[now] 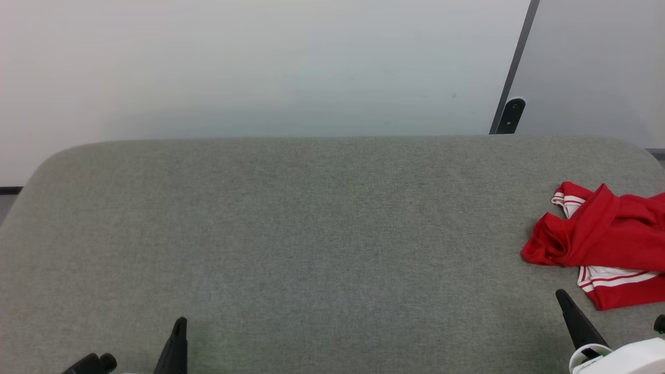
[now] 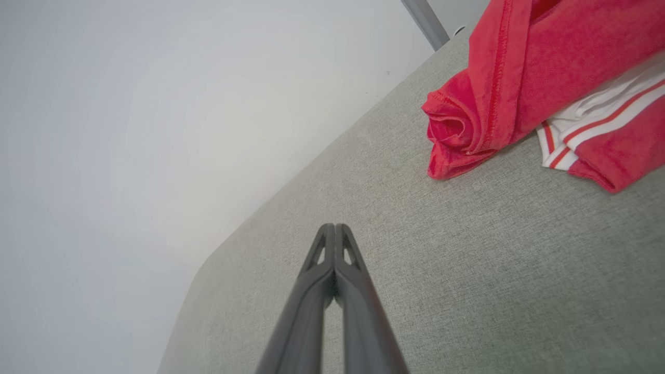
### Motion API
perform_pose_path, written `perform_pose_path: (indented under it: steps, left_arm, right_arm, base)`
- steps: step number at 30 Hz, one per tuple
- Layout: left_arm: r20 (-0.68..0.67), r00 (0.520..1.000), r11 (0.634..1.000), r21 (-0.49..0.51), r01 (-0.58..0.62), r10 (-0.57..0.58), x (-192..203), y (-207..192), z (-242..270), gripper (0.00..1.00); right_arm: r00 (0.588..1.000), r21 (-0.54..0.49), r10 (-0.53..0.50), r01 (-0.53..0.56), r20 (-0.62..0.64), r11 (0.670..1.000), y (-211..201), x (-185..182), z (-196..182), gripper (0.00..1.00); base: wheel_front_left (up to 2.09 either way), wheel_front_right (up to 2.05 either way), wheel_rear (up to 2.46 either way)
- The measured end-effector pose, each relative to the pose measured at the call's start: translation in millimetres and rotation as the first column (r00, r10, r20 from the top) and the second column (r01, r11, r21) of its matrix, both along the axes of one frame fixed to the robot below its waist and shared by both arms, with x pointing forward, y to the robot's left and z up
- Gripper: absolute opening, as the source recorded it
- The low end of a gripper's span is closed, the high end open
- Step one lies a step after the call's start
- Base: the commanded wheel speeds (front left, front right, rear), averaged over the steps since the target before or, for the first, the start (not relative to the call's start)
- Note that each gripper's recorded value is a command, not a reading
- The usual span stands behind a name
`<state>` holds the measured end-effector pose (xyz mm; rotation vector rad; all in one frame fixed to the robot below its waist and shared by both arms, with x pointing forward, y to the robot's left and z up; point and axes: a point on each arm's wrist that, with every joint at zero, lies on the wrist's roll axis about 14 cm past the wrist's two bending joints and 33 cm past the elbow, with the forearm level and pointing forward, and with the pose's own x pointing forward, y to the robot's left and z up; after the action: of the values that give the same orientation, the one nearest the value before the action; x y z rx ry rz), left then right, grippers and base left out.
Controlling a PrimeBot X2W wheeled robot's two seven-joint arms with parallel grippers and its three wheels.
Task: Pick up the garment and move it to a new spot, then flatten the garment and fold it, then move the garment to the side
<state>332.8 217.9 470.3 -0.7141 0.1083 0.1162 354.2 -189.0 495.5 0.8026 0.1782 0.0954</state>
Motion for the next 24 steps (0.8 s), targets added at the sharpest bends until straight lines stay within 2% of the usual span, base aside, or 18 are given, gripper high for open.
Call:
perform_pose_path:
  steps: [11, 24]
  left_arm:
    - [0.011, 1.000, 0.989, -0.146, -0.013, 0.015, 9, -1, 3, 0.00]
    - [0.028, 0.999, 0.954, -0.298, -0.013, 0.022, 18, -5, 7, 0.00]
  right_arm:
    - [0.999, 0.132, -0.030, 0.028, 0.013, 0.991, -1, 7, 4, 0.00]
    - [0.998, 0.267, -0.065, 0.060, 0.010, 0.962, -2, 11, 5, 0.00]
  base:
    - [0.00, 0.00, 0.00]
    - [0.00, 0.00, 0.00]
